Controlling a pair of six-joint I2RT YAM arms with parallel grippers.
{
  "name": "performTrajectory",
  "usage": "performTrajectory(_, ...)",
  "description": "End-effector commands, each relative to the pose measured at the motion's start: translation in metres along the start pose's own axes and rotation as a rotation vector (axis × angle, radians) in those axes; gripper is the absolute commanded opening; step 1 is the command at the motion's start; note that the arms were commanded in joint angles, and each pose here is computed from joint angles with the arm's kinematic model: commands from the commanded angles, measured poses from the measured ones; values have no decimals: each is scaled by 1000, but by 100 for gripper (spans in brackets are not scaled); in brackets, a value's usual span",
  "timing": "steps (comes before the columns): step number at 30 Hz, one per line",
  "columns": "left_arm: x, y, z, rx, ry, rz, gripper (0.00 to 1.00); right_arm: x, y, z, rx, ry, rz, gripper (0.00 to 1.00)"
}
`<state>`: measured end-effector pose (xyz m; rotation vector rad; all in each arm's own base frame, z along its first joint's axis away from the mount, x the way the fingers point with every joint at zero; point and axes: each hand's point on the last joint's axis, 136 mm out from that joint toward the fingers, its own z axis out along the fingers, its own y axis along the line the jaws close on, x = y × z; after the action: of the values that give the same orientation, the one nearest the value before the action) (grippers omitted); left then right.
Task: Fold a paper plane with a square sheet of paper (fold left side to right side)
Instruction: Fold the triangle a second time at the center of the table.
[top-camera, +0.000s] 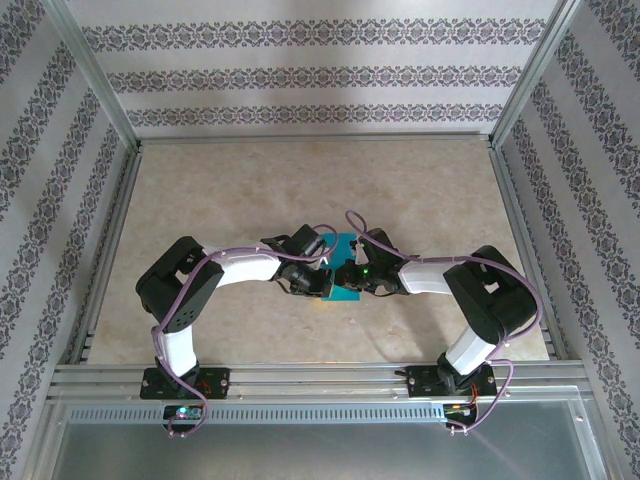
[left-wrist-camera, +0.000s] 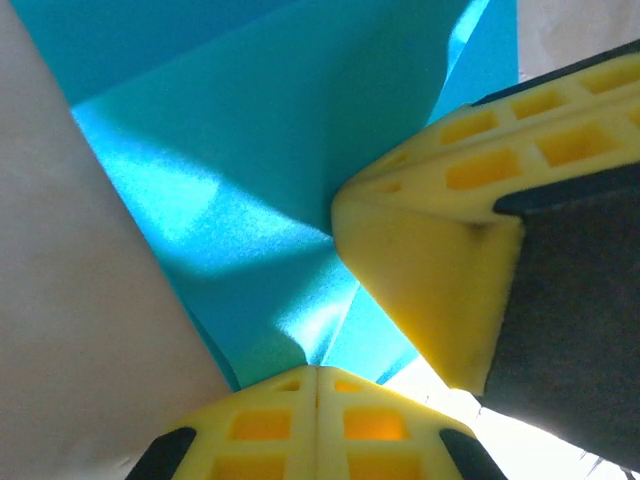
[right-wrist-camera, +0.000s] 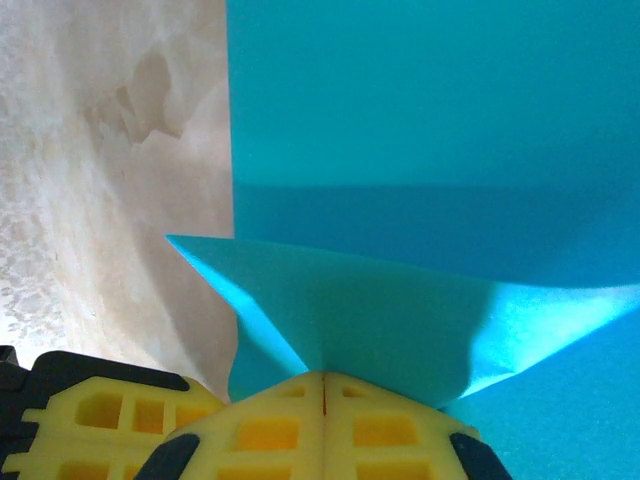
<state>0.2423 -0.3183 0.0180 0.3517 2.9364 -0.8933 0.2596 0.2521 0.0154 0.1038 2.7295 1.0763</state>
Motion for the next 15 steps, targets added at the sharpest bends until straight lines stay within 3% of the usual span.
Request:
performTrajectory(1,28,27,10,-90,86,-47,0,-9,-21,-2,76,-28,6,0)
performTrajectory(15,31,28,9,-93,95,-46,0,-35,-50,-18,129,-77,36,0)
